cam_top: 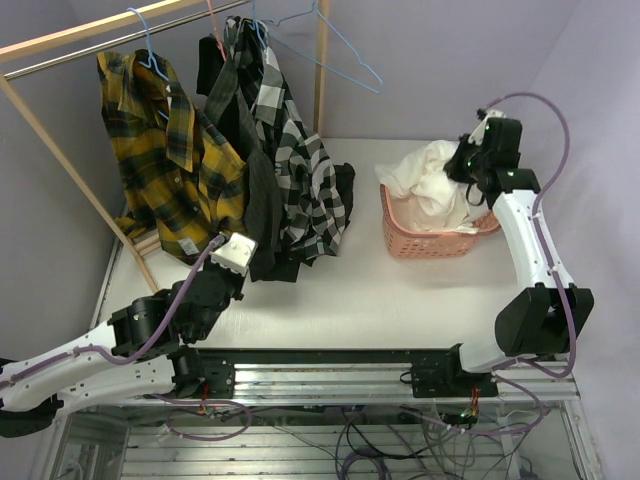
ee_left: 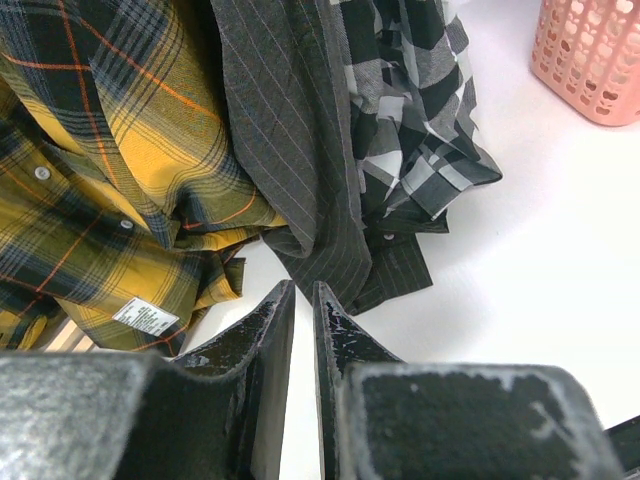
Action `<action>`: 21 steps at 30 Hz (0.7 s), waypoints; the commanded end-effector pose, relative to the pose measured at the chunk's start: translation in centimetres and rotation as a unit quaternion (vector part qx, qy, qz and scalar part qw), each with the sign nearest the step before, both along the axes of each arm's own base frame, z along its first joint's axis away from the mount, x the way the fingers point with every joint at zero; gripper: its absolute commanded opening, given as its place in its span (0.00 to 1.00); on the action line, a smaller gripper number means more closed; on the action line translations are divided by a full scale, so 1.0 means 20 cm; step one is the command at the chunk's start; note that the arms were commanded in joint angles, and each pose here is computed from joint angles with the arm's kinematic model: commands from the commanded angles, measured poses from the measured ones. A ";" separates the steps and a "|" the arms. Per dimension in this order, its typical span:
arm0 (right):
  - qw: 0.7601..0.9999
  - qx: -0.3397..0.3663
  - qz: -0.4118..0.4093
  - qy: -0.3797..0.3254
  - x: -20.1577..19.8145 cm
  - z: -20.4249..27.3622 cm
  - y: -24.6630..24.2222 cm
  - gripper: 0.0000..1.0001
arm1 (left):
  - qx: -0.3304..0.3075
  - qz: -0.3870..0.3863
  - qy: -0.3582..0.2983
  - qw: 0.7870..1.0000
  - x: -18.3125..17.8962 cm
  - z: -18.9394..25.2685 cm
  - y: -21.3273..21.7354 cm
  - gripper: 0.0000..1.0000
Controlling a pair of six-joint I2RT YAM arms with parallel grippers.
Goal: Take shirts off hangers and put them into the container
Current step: Place the shirt in the bin.
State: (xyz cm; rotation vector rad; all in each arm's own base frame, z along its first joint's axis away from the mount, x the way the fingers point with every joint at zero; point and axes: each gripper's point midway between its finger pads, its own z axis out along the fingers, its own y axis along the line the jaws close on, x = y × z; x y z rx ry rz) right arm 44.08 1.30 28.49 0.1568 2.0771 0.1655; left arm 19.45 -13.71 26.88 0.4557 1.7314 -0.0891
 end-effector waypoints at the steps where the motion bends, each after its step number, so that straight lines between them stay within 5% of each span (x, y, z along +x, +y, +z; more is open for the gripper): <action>1: 0.995 0.040 -0.002 0.090 -0.17 -0.32 0.04 0.00 | -0.014 -0.006 -0.005 1.000 0.00 0.03 -0.02 0.25; 18: 0.965 0.065 -0.062 0.246 -0.23 -1.06 0.02 0.11 | -0.032 -0.008 -0.008 0.999 -0.01 0.05 0.00 0.24; 21: 0.961 0.061 -0.077 0.257 -0.23 -1.13 0.00 0.19 | -0.038 -0.005 -0.009 0.999 -0.01 0.07 0.02 0.24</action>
